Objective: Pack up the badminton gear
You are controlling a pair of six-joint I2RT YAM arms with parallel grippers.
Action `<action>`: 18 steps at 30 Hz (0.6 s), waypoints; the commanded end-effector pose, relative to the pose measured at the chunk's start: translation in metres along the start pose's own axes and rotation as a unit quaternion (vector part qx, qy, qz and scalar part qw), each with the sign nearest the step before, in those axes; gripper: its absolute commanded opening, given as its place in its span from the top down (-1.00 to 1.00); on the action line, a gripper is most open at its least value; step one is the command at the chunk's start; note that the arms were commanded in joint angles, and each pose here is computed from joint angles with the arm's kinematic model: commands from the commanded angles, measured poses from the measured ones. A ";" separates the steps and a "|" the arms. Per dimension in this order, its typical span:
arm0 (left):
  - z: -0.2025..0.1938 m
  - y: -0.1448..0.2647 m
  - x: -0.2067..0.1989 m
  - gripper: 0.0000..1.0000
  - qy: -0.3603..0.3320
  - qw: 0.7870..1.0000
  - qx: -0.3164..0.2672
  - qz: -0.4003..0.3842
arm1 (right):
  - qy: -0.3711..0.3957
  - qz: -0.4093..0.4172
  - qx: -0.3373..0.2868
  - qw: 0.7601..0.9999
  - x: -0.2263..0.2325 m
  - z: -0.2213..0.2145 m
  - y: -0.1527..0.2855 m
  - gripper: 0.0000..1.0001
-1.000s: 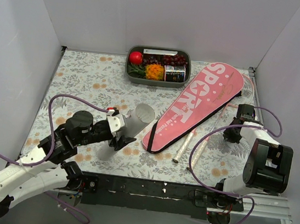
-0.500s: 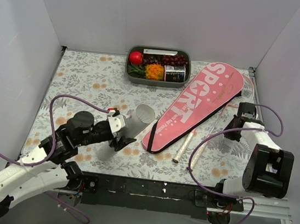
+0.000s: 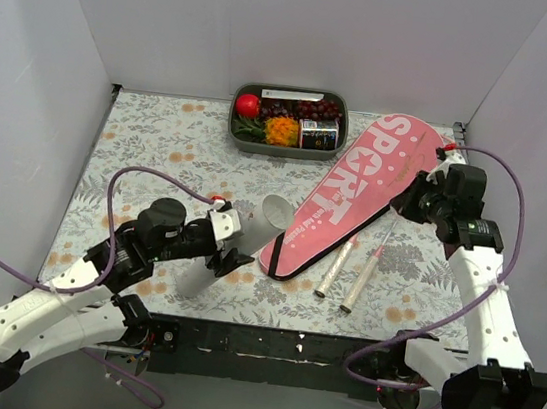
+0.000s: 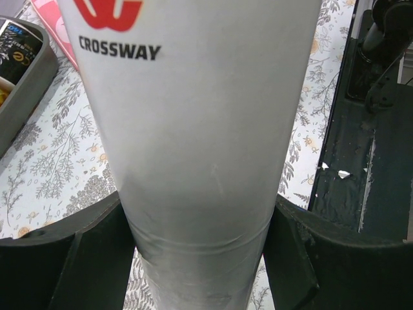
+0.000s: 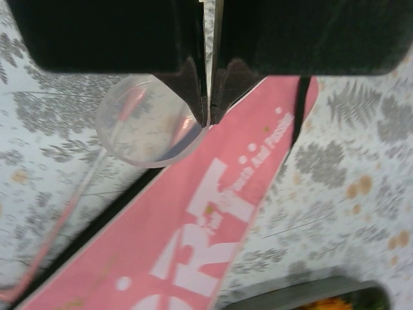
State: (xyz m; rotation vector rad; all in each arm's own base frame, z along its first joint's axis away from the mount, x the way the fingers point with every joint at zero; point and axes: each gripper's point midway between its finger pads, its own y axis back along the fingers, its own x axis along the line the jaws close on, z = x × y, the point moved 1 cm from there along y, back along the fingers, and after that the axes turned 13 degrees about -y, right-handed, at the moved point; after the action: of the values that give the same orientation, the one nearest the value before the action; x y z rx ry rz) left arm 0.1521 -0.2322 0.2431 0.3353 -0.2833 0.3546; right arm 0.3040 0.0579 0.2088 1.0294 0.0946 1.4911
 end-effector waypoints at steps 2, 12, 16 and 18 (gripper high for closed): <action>0.020 -0.004 -0.003 1.00 -0.011 0.999 -0.032 -0.025 | 0.081 0.205 0.052 0.974 0.090 -0.021 0.054 0.81; 0.017 -0.014 -0.012 1.00 -0.001 0.998 -0.027 -0.054 | 0.141 0.380 0.075 0.911 0.171 -0.030 0.143 0.78; 0.017 -0.014 -0.014 1.00 -0.001 0.998 -0.022 -0.062 | 0.143 0.428 0.103 0.887 0.190 -0.039 0.161 0.77; 0.017 -0.015 -0.015 1.00 -0.003 0.998 -0.021 -0.065 | 0.149 0.446 0.121 0.874 0.199 -0.045 0.167 0.77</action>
State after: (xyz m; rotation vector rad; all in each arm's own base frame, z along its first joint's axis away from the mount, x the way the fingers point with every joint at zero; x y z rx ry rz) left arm 0.1464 -0.2520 0.2342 0.3411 -0.2610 0.2480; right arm 0.2010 0.1871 0.3605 1.0551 0.0308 2.3714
